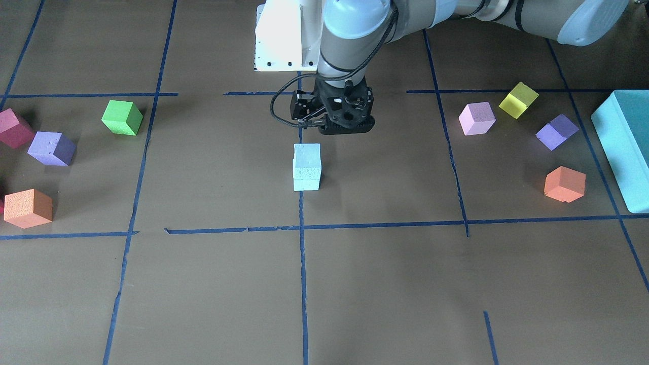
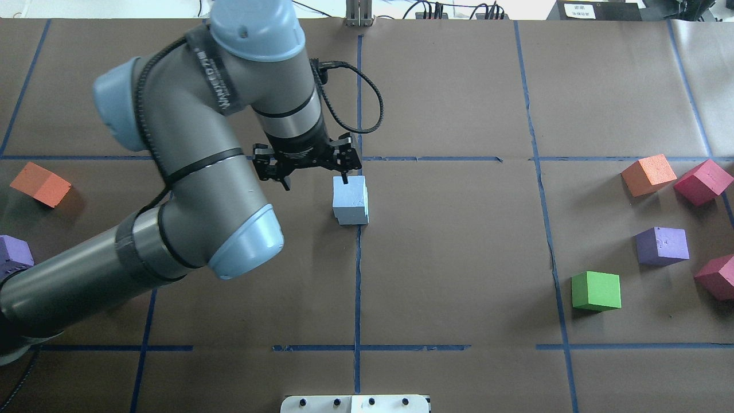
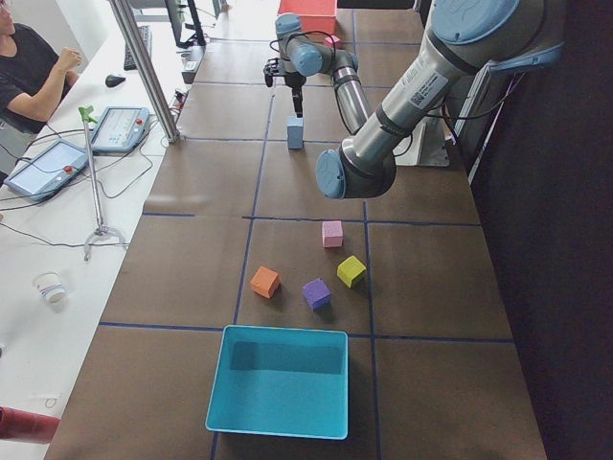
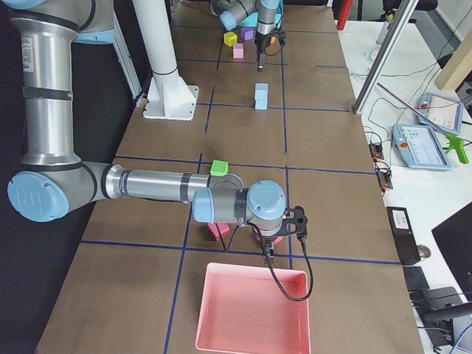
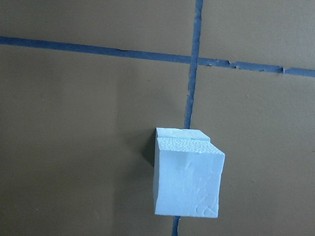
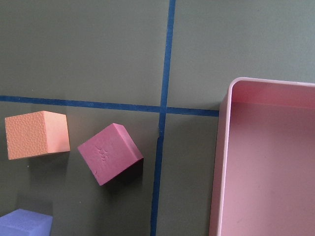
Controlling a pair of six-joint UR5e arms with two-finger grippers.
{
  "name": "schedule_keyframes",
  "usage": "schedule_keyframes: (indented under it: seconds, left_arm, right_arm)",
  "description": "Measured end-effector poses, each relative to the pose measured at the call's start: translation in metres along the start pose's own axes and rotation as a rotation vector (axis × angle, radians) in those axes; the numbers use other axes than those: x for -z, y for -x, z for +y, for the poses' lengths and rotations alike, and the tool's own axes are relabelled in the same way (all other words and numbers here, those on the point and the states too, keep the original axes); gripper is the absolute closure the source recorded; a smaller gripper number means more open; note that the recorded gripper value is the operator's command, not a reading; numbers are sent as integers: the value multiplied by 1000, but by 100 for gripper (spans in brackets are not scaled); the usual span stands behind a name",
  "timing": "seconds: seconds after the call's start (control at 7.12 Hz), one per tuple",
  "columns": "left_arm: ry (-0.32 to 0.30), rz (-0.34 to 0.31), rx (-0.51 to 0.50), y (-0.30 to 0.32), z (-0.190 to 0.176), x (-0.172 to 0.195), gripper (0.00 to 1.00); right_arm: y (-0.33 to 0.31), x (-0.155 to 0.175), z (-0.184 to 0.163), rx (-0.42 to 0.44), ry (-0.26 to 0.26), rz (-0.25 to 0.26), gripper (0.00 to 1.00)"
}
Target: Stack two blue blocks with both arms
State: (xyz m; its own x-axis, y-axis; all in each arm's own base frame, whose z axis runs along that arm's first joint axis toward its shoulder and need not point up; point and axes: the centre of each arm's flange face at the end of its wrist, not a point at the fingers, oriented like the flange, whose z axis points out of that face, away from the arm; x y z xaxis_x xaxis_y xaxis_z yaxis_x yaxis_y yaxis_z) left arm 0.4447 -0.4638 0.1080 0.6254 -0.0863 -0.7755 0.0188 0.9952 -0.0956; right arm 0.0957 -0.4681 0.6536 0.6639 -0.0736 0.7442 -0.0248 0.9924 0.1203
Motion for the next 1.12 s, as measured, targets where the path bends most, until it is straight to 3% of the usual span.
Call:
schedule_keyframes:
  seconds: [0.28,0.7,1.12]
  left_arm:
    - [-48,-8,-72,87,5,26,0]
    - [-111,-99,-196,236,-28,60,0]
    - [-89,-176,-287,418,-67,98,0]
  right_arm:
    - [-10,-10,17,-16,18,-2,0]
    - [5,2,9,-17,-5,12,0]
    - [31,11,4,-46,-22,12,0]
